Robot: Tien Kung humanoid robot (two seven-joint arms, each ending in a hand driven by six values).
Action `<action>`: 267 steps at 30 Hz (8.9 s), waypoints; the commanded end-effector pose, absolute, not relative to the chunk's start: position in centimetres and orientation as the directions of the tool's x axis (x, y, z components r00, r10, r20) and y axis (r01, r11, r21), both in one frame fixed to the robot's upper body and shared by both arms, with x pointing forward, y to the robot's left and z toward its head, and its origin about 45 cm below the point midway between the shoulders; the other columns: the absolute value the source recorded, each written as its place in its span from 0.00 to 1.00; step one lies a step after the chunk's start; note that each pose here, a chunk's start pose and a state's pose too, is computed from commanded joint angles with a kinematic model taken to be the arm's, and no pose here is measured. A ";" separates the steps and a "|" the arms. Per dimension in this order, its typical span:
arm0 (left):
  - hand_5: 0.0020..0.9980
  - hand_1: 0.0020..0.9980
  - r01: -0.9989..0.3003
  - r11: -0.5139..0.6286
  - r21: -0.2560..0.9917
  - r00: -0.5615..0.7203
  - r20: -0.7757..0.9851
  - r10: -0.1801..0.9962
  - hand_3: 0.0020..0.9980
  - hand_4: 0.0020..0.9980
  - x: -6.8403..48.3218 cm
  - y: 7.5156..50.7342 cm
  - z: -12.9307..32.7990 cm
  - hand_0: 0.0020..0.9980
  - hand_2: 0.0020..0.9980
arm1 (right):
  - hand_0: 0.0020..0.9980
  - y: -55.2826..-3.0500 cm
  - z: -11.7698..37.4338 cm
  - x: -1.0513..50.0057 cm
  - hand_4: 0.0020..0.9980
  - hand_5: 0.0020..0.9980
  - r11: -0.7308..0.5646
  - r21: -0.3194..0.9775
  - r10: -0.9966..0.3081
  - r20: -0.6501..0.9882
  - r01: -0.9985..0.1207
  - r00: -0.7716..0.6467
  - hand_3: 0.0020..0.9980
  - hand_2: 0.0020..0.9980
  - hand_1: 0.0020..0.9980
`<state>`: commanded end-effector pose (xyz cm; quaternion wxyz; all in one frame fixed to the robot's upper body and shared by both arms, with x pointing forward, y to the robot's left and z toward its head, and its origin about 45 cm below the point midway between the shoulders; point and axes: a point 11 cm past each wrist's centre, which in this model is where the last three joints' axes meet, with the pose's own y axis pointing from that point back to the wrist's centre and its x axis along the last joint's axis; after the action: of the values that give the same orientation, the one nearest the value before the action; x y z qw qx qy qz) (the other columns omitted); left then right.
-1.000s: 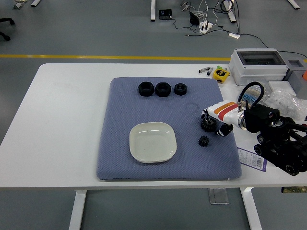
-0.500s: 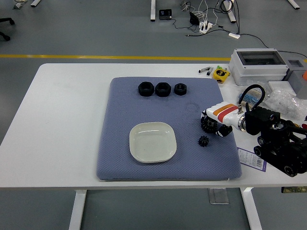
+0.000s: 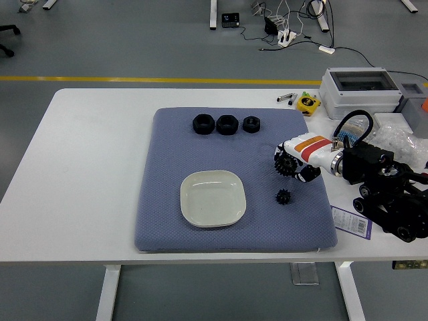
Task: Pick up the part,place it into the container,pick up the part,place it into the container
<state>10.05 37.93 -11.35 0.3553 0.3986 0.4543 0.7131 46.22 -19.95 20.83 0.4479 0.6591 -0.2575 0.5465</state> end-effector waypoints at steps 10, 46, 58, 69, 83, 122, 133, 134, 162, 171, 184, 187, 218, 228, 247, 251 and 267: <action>0.68 0.62 -0.143 -0.334 0.932 -0.431 0.245 0.869 0.56 0.61 10.0 38.0 -11.4 0.71 0.65 | 0.19 -18.6 23.5 46.6 0.46 0.00 -0.488 0.252 0.114 0.968 -0.836 0.226 0.39 0.36 0.30; 0.69 0.62 -0.143 -0.335 0.931 -0.431 0.246 0.868 0.56 0.62 10.1 38.0 -11.3 0.71 0.64 | 0.66 -4.1 21.0 38.7 1.00 0.18 -0.722 0.406 0.380 0.909 -0.560 0.170 0.87 0.78 0.66; 0.69 0.62 -0.140 -0.336 0.931 -0.428 0.249 0.869 0.56 0.62 9.9 38.0 -11.4 0.71 0.64 | 0.65 -5.8 23.5 39.6 1.00 0.21 -0.708 0.340 0.295 0.939 -0.619 0.178 0.89 0.83 0.69; 0.68 0.62 -0.139 -0.339 0.931 -0.428 0.252 0.868 0.56 0.61 9.8 38.2 -11.4 0.71 0.64 | 0.55 -12.6 24.3 41.6 0.95 0.14 -0.587 0.323 0.227 0.946 -0.742 0.232 0.79 0.75 0.66; 0.68 0.62 -0.136 -0.340 0.931 -0.426 0.255 0.868 0.56 0.61 9.6 38.1 -11.4 0.71 0.64 | 0.51 -18.0 20.9 41.5 0.87 0.03 -0.474 0.394 0.240 0.918 -0.787 0.315 0.77 0.73 0.64; 0.68 0.63 -0.135 -0.337 0.932 -0.424 0.253 0.870 0.56 0.61 9.5 38.1 -11.4 0.71 0.64 | 0.41 -18.9 18.5 41.0 0.73 0.00 -0.448 0.452 0.258 0.891 -0.771 0.372 0.61 0.62 0.55; 0.68 0.63 -0.135 -0.336 0.932 -0.418 0.254 0.872 0.56 0.61 9.5 38.1 -11.4 0.71 0.63 | 0.34 -18.7 18.3 40.7 0.60 0.00 -0.474 0.441 0.239 0.897 -0.762 0.371 0.47 0.49 0.45; 0.68 0.63 -0.135 -0.336 0.932 -0.418 0.254 0.872 0.56 0.61 9.5 38.1 -11.4 0.71 0.63 | 0.34 -18.7 18.3 40.7 0.60 0.00 -0.473 0.442 0.239 0.897 -0.762 0.372 0.47 0.49 0.45; 0.68 0.62 -0.133 -0.332 0.934 -0.411 0.253 0.876 0.56 0.61 9.5 38.1 -11.5 0.71 0.63 | 0.28 -11.9 22.6 38.9 0.57 0.00 -0.642 0.279 0.054 0.946 -0.714 0.321 0.42 0.43 0.39; 0.68 0.62 -0.134 -0.333 0.933 -0.416 0.252 0.874 0.56 0.61 9.6 38.1 -11.4 0.71 0.63 | 0.26 -6.9 21.7 37.3 0.53 0.00 -0.706 0.283 0.078 0.942 -0.649 0.325 0.43 0.44 0.38; 0.68 0.62 -0.136 -0.338 0.931 -0.418 0.256 0.872 0.56 0.61 9.8 38.3 -11.3 0.71 0.64 | 0.27 -4.5 20.3 38.2 0.51 0.00 -0.697 0.298 0.105 0.942 -0.652 0.319 0.44 0.44 0.38; 0.68 0.62 -0.135 -0.338 0.931 -0.418 0.256 0.872 0.56 0.61 9.8 38.3 -11.3 0.71 0.64 | 0.27 -4.7 20.1 38.4 0.52 0.00 -0.689 0.302 0.112 0.943 -0.659 0.314 0.44 0.44 0.38; 0.68 0.62 -0.133 -0.340 0.931 -0.421 0.257 0.870 0.56 0.61 9.8 38.3 -11.3 0.71 0.63 | 0.28 -5.5 19.7 38.7 0.54 0.00 -0.675 0.341 0.171 0.935 -0.655 0.311 0.50 0.45 0.38; 0.68 0.62 -0.136 -0.340 0.930 -0.421 0.257 0.870 0.56 0.61 9.9 38.3 -11.3 0.71 0.63 | 0.29 -5.9 19.6 39.1 0.57 0.00 -0.661 0.344 0.175 0.935 -0.667 0.308 0.61 0.46 0.38; 0.68 0.62 -0.136 -0.340 0.930 -0.418 0.257 0.871 0.56 0.61 9.9 38.3 -11.3 0.71 0.63 | 0.31 -6.2 19.7 39.0 0.69 0.00 -0.664 0.343 0.178 0.935 -0.665 0.305 0.82 0.49 0.39; 0.68 0.62 -0.137 -0.340 0.930 -0.417 0.257 0.872 0.56 0.61 10.0 38.3 -11.3 0.71 0.63 | 0.31 -6.3 19.7 39.1 0.68 0.00 -0.661 0.345 0.180 0.935 -0.666 0.305 0.81 0.49 0.39; 0.68 0.62 -0.136 -0.340 0.930 -0.416 0.258 0.872 0.56 0.61 9.9 38.3 -11.3 0.71 0.63 | 0.32 -6.0 20.1 39.0 0.75 0.02 -0.677 0.325 0.161 0.941 -0.660 0.299 0.88 0.54 0.39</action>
<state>9.95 38.34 -11.27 0.3551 0.4075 0.4514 0.7100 38.99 -6.05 20.09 0.3625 0.7197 -0.1734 0.5661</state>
